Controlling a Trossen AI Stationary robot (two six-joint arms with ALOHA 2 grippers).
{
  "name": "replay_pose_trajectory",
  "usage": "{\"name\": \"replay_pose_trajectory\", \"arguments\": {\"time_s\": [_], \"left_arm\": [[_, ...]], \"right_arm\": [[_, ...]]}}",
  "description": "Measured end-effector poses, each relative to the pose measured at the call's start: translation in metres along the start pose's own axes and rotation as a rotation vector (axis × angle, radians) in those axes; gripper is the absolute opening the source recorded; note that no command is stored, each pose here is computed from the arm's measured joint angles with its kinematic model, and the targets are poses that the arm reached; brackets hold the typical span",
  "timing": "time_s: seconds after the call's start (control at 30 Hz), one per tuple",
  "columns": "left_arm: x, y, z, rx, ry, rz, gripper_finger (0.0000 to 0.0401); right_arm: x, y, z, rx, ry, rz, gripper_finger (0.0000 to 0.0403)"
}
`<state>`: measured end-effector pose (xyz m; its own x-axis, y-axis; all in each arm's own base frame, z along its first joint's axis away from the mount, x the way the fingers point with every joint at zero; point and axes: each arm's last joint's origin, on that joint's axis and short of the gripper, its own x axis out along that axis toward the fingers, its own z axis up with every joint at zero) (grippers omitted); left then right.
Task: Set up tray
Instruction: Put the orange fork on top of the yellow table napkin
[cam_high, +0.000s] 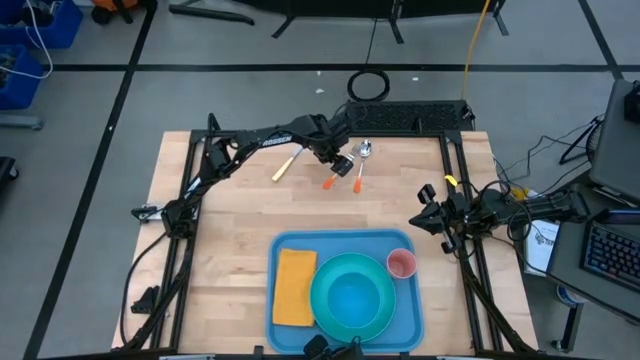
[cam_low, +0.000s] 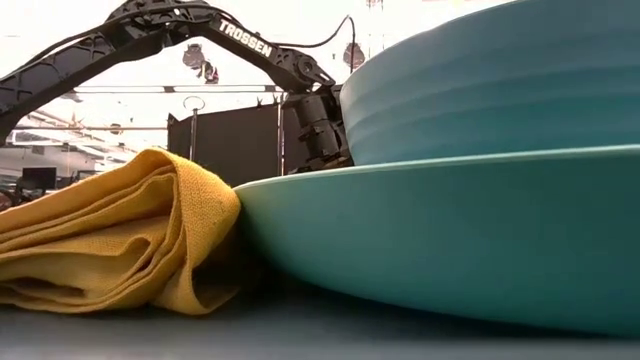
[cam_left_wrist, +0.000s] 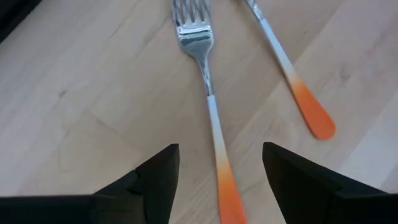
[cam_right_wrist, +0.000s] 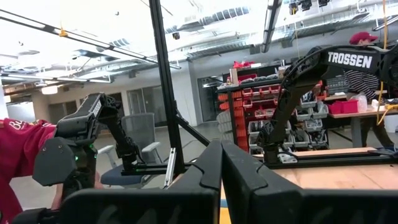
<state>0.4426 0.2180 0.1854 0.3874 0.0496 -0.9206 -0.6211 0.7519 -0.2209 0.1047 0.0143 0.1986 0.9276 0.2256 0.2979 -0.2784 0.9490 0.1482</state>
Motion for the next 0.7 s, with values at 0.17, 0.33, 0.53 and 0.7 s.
{"name": "replay_pose_trajectory", "arguments": {"time_s": [0.17, 0.33, 0.53, 0.7], "left_arm": [[0.000, 0.001, -0.001, 0.024, 0.019, -0.019, 0.0237], [-0.009, -0.002, -0.003, 0.002, 0.040, -0.052, 0.0237], [-0.019, 0.000, -0.011, 0.077, 0.112, -0.023, 0.0237], [-0.021, 0.003, -0.011, 0.263, 0.107, 0.110, 0.0237]], "right_arm": [[0.000, 0.000, 0.000, 0.000, 0.000, 0.000, 0.0000], [0.000, 0.000, 0.000, 0.000, 0.000, 0.000, 0.0000], [0.000, 0.000, 0.000, 0.000, 0.000, 0.000, 0.0000], [0.000, 0.000, 0.000, 0.000, 0.000, 0.000, 0.0000]]}}
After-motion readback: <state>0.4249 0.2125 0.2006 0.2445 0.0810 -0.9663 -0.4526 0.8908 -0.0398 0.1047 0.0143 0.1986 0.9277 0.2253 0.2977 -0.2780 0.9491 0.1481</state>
